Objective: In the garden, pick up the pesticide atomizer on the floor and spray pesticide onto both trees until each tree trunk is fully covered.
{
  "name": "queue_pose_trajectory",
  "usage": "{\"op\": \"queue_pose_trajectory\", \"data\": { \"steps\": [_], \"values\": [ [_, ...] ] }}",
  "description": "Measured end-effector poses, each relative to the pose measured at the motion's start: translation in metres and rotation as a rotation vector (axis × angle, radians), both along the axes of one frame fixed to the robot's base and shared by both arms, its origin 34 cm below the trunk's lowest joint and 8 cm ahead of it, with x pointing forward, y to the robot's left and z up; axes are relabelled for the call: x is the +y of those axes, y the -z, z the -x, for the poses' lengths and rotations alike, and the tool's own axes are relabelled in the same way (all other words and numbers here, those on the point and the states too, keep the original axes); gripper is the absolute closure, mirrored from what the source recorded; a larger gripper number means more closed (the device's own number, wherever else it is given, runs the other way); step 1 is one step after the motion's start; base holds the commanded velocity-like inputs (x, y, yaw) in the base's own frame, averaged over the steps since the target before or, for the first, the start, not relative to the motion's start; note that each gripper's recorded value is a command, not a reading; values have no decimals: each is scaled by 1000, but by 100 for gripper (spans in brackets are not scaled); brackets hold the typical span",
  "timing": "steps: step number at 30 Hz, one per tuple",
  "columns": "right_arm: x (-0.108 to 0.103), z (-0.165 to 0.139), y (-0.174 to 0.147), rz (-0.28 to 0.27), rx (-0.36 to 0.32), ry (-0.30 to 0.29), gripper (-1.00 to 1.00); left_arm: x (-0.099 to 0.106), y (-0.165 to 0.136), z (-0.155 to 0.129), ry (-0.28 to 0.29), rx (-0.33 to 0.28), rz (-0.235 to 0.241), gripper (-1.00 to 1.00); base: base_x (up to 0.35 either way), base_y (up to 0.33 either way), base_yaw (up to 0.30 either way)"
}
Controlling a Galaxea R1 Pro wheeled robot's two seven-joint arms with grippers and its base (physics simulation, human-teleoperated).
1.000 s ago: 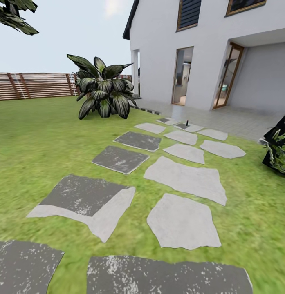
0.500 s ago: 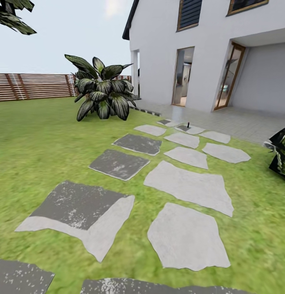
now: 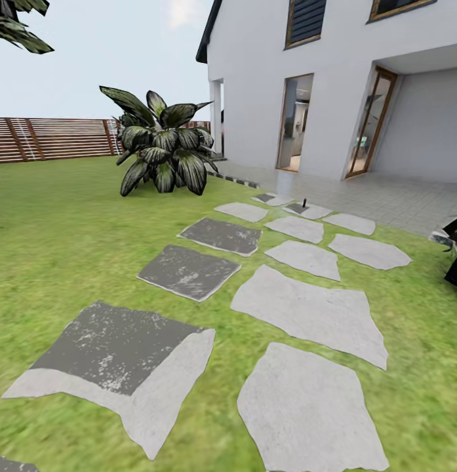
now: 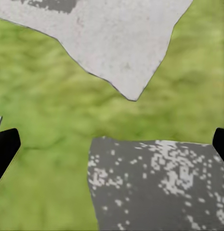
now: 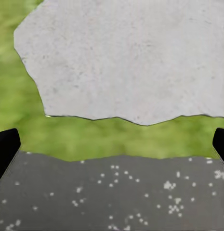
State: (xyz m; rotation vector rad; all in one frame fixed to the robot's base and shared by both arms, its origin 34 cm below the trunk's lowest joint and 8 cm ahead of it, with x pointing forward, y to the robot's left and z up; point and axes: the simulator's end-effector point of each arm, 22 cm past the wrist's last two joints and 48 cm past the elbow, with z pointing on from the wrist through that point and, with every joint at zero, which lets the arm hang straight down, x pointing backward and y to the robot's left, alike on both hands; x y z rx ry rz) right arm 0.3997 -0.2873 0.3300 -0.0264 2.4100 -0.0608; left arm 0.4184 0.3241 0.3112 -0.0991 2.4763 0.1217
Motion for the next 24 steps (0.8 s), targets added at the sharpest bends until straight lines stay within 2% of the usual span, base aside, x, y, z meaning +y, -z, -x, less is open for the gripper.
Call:
{"op": "queue_pose_trajectory", "data": {
  "steps": [24],
  "values": [
    [0, 0, 0, 0, 0, 0, -100, 0, 0, 0, 0, 0, 0, -100, 339, 0, 0]
  ]
}}
